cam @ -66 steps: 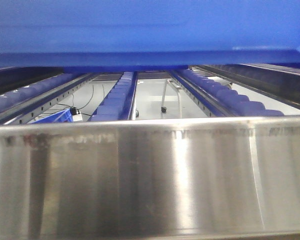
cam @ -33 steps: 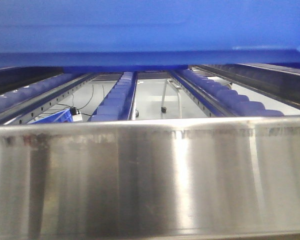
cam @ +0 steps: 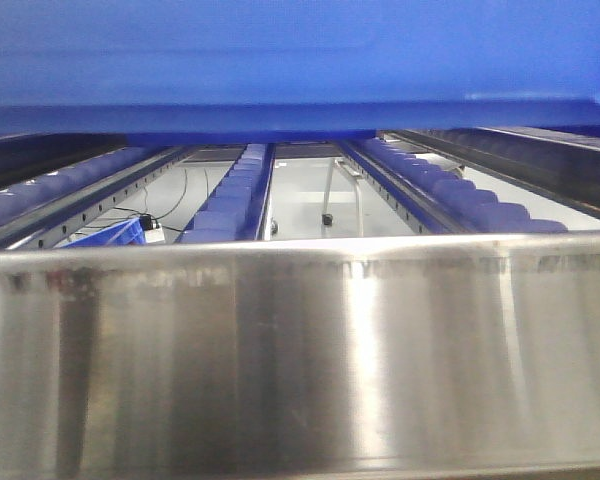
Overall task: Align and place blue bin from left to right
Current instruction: 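Lower and push the held bin into the empty shelf slot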
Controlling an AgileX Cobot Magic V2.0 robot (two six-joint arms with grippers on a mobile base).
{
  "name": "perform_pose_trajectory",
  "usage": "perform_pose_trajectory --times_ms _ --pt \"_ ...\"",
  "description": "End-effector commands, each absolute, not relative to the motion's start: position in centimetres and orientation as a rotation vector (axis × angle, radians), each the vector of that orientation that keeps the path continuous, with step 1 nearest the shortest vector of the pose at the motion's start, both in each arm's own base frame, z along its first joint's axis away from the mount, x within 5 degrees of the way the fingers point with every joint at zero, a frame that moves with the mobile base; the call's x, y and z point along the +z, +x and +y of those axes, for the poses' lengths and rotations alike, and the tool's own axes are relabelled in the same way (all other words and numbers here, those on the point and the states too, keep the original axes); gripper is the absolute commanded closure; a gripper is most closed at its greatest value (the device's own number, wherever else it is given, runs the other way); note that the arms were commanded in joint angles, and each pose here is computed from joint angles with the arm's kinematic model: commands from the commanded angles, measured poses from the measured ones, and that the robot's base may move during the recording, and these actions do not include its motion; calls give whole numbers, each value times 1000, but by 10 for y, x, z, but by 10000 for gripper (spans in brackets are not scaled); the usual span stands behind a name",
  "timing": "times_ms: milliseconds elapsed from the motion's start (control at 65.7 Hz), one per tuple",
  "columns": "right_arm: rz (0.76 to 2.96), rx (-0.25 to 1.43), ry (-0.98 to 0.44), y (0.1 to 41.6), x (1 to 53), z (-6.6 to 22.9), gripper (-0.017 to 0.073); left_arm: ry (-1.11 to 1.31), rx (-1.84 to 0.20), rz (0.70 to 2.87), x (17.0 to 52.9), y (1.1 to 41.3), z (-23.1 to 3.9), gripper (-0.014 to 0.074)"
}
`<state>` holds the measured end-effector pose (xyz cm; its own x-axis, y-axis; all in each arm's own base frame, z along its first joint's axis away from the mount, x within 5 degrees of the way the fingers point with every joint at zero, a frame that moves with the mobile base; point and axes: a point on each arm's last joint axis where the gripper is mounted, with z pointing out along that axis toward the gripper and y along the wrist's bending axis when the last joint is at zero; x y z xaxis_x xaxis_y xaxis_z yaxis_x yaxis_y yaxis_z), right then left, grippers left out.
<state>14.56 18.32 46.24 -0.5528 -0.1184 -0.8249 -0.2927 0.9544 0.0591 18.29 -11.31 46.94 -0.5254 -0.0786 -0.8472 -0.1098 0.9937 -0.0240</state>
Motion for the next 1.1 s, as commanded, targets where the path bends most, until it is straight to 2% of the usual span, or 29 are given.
perform_pose_trajectory --times_ms 0,107,259,593,852,1080 --pt "2011 407 -357 144 478 195 631 -89 -36 2048 478 185 -120 704" --pt "2044 442 -306 144 475 198 634 -56 -34 2064 477 184 -121 704" --pt "2080 406 -304 153 463 212 636 -82 -39 2099 473 188 -116 704" --pt "2138 341 -218 184 449 221 636 -149 -161 2152 461 228 -103 704" --pt "2171 307 -153 209 436 220 636 -152 -126 2206 439 260 -108 704" --pt "2196 272 -152 221 424 228 637 -139 -97 2242 424 275 -116 704"
